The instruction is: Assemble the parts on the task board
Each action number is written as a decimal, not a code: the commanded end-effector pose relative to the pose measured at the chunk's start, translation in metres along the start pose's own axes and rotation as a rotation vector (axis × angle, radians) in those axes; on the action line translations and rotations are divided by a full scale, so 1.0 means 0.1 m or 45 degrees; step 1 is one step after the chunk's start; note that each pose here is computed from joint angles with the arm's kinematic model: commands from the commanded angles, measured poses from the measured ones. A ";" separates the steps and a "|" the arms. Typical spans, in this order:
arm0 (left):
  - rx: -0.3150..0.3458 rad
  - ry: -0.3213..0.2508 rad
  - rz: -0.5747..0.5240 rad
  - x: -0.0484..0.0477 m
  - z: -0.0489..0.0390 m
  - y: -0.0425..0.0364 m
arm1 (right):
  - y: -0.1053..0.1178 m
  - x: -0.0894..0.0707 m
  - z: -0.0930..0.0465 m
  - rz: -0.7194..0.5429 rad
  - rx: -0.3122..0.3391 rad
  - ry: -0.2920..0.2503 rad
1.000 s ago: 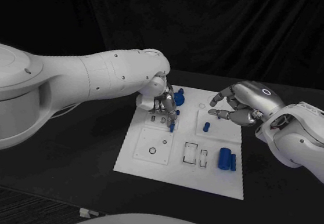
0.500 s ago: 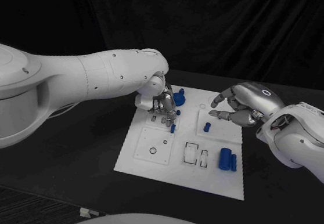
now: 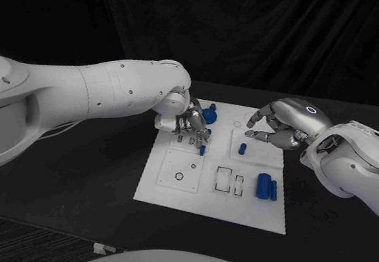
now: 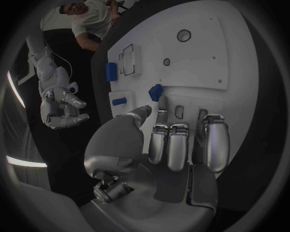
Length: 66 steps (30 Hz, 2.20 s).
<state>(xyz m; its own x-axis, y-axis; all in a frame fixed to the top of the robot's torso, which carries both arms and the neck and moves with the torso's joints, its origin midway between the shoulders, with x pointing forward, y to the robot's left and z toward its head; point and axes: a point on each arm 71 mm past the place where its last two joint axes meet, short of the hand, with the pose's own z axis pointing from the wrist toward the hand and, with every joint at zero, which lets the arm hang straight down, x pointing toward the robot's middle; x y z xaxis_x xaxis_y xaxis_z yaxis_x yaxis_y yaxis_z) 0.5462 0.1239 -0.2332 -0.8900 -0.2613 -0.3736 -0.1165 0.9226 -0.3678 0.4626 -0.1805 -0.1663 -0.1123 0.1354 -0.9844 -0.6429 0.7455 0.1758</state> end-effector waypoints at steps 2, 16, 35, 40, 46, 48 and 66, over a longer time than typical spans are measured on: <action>0.066 -0.015 -0.013 0.010 -0.035 -0.056 | -0.02 0.02 -0.01 0.000 0.026 0.018; -0.057 0.039 0.118 -0.023 -0.181 -0.068 | -0.02 0.07 -0.02 0.005 0.033 0.045; -0.062 0.067 0.177 0.017 -0.172 -0.149 | -0.04 0.13 -0.04 0.012 0.043 0.068; -0.045 0.067 0.180 0.025 -0.163 -0.188 | -0.04 0.13 -0.04 0.012 0.044 0.069; -0.020 0.072 0.185 0.036 -0.155 -0.228 | -0.04 0.13 -0.04 0.012 0.047 0.074; -0.019 0.075 0.187 0.040 -0.152 -0.237 | -0.04 0.14 -0.04 0.012 0.048 0.075; -0.045 0.101 0.217 0.080 -0.100 -0.336 | -0.03 0.14 -0.03 0.012 0.046 0.085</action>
<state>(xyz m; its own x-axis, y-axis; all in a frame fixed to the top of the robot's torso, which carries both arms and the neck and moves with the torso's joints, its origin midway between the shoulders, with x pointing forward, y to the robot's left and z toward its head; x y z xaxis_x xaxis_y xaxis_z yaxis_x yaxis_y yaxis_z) 0.5399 0.0951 -0.2148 -0.9232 -0.0926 -0.3729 0.0142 0.9616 -0.2740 0.4605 -0.1826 -0.1794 -0.1628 0.1059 -0.9810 -0.6259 0.7575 0.1857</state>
